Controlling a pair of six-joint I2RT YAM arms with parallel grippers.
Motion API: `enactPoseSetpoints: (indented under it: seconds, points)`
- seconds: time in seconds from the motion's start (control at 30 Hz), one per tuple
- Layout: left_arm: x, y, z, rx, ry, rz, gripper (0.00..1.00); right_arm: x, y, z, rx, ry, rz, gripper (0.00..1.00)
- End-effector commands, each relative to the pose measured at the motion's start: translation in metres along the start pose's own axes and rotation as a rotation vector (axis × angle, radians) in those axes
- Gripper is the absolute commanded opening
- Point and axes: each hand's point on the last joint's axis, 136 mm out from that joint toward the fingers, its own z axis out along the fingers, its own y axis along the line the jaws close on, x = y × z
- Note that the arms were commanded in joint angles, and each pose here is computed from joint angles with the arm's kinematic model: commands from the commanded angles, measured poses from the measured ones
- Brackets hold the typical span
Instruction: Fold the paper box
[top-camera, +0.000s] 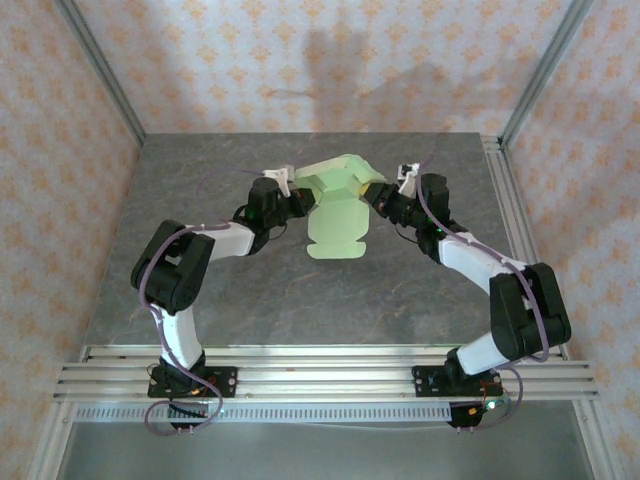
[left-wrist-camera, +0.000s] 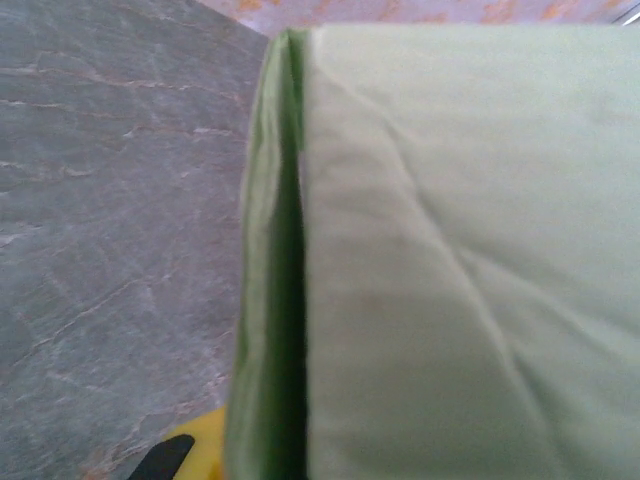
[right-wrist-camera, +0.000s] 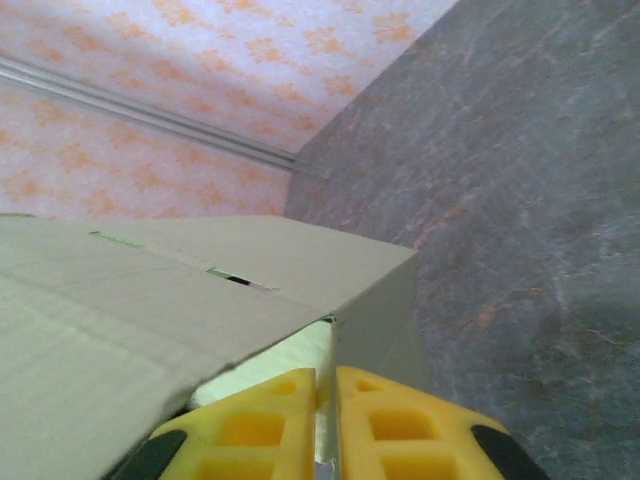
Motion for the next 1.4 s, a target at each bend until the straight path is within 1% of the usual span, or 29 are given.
enactPoseSetpoints:
  seconds: [0.0,0.07,0.2,0.23,0.27,0.3,0.37,0.4,0.5,0.6,0.73,0.87,0.9,0.97,1.07,1.13,1.2,1.27,1.3,1.37]
  points:
    - [-0.014,-0.011,-0.012,-0.074,-0.052,0.134,0.0,-0.006,-0.007,0.001,0.07,-0.025,0.032,0.08]
    - [-0.015,-0.013,-0.014,-0.092,-0.062,0.152,0.0,-0.005,-0.01,0.001,0.081,-0.025,0.044,0.0]
    - [-0.016,-0.017,-0.014,-0.096,-0.071,0.153,0.0,-0.004,-0.011,0.002,0.077,-0.023,0.053,0.0]
    - [-0.016,-0.017,-0.014,-0.096,-0.073,0.148,0.0,-0.004,-0.011,0.003,0.069,-0.026,0.056,0.01]
    - [-0.017,-0.017,-0.014,-0.094,-0.074,0.147,0.0,-0.004,-0.011,0.004,0.062,-0.028,0.061,0.1]
    - [-0.018,-0.018,-0.014,-0.092,-0.078,0.144,0.0,-0.003,-0.011,0.005,0.054,-0.026,0.067,0.16]
    - [-0.018,-0.018,-0.015,-0.09,-0.081,0.137,0.0,-0.003,-0.011,0.006,0.044,-0.027,0.079,0.24]
    - [-0.019,-0.019,-0.015,-0.089,-0.084,0.133,0.0,-0.003,-0.013,0.006,0.044,-0.029,0.081,0.26]
    - [-0.02,-0.019,-0.015,-0.086,-0.083,0.127,0.0,-0.002,-0.017,0.006,0.049,-0.037,0.08,0.28]
    - [-0.019,-0.02,-0.014,-0.084,-0.08,0.12,0.0,-0.001,-0.014,0.007,0.023,-0.033,0.083,0.28]
    - [-0.019,-0.018,-0.011,-0.089,-0.077,0.11,0.0,0.0,-0.004,0.012,-0.044,-0.01,0.101,0.34]
    - [-0.018,-0.016,-0.008,-0.098,-0.072,0.102,0.0,0.004,-0.007,0.014,-0.039,0.01,0.102,0.34]
    - [-0.018,-0.015,-0.008,-0.102,-0.07,0.102,0.0,0.005,-0.008,0.015,-0.034,0.02,0.101,0.33]
    - [-0.018,-0.014,-0.008,-0.102,-0.073,0.1,0.0,0.006,-0.01,0.015,-0.022,0.023,0.094,0.26]
    - [-0.018,-0.013,-0.008,-0.109,-0.074,0.101,0.0,0.006,-0.016,0.014,0.013,0.021,0.089,0.14]
    - [-0.018,-0.012,-0.008,-0.119,-0.075,0.105,0.0,0.006,-0.017,0.014,0.024,0.023,0.087,0.05]
    - [-0.019,-0.01,-0.009,-0.127,-0.079,0.106,0.0,0.006,-0.017,0.013,0.027,0.018,0.085,0.0]
    - [-0.019,-0.008,-0.009,-0.139,-0.081,0.103,0.0,0.005,-0.016,0.013,0.028,0.012,0.083,0.0]
    - [-0.018,-0.007,-0.009,-0.144,-0.08,0.099,0.0,0.005,-0.016,0.013,0.029,0.01,0.084,0.02]
    - [-0.02,-0.005,-0.009,-0.153,-0.087,0.092,0.0,0.007,-0.015,0.015,0.028,0.017,0.085,0.21]
